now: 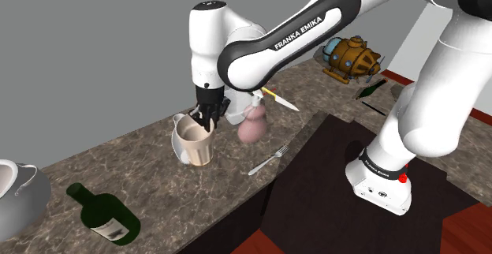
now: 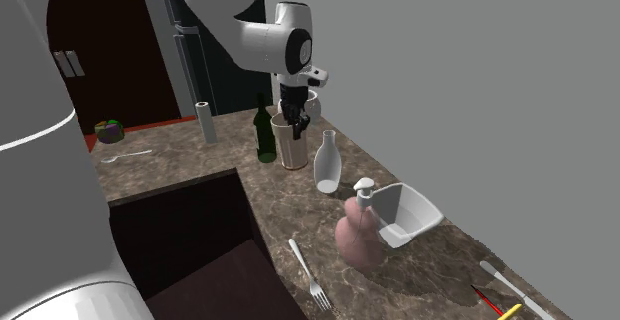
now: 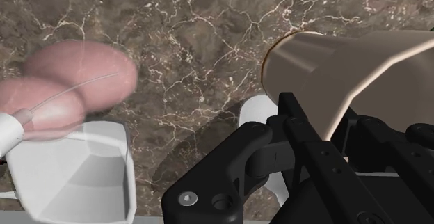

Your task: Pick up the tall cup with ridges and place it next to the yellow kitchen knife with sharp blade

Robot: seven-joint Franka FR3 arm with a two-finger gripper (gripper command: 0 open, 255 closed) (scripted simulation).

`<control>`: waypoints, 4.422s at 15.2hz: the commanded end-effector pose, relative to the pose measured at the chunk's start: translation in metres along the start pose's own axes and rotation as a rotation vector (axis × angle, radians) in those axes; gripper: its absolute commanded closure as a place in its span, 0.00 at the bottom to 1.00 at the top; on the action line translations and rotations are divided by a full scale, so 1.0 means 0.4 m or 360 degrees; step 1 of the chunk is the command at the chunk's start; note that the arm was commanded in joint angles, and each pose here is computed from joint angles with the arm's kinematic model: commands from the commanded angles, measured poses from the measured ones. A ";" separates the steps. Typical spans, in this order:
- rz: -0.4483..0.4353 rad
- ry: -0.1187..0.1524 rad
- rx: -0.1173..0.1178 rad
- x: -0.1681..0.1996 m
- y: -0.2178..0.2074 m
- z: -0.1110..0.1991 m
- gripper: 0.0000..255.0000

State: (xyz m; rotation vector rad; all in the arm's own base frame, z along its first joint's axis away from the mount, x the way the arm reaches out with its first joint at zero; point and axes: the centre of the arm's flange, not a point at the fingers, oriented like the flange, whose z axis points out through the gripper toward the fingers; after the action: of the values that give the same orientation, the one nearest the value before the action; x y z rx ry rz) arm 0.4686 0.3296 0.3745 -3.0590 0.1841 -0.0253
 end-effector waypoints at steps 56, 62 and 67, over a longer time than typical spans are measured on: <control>0.0000 0.0001 0.0001 -0.062 1.397 -0.291 1.00; 0.0000 0.0001 0.0001 -0.070 1.594 -0.307 1.00; 0.0000 0.0001 0.0001 -0.078 1.759 -0.320 1.00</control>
State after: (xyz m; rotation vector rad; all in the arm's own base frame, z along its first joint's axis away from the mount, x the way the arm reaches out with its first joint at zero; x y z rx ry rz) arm 0.3541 -0.3594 0.4462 -3.0576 0.1862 -0.0249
